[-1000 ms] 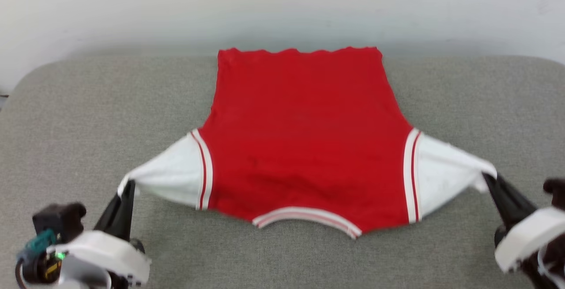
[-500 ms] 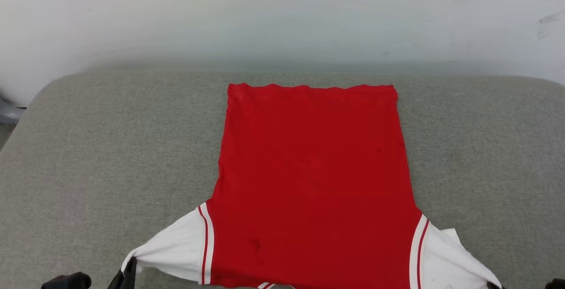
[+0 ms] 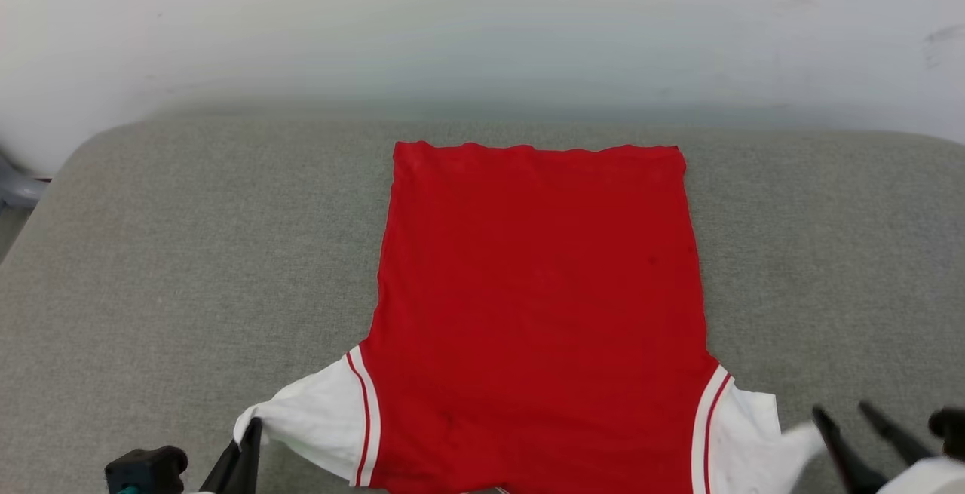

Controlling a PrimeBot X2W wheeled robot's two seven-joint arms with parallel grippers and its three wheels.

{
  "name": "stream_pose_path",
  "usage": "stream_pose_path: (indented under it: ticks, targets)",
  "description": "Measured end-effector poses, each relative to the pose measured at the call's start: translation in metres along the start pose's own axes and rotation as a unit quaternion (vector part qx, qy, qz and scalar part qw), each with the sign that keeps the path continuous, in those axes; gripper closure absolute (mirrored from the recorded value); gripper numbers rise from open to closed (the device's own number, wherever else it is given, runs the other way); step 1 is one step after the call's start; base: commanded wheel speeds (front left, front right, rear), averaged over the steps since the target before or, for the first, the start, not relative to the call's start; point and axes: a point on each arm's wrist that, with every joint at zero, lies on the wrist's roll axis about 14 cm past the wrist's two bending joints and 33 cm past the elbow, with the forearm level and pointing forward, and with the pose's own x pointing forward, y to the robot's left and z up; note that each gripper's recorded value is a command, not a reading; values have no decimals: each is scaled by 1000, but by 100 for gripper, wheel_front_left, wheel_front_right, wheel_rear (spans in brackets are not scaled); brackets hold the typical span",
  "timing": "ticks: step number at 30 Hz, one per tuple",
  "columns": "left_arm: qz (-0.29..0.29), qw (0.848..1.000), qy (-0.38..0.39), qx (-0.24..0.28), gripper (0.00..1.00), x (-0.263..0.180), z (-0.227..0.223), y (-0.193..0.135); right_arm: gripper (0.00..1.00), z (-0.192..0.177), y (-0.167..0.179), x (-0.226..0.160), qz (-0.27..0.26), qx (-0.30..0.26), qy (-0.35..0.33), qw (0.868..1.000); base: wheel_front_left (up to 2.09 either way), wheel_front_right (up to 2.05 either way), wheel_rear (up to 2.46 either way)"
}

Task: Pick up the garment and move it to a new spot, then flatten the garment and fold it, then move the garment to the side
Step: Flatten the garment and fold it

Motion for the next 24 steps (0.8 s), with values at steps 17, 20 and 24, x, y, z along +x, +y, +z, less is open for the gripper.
stream_pose_path:
  ticks: [17, 20, 24]
  targets:
    - [-29, 999, -17, -5, 100, 45, 7, -34, 0, 218, 48, 114, 81, -139, -165, 973, 0, 0, 0]
    - [-25, 999, -19, -8, 100, 57, 6, -35, 0, 223, 47, 148, 80, -142, -117, 980, 0, 0, 0]
    - [-16, 1000, -16, -13, 100, 69, 1, -33, 0, 203, 45, 195, 81, -149, -7, 985, 0, 0, 0]
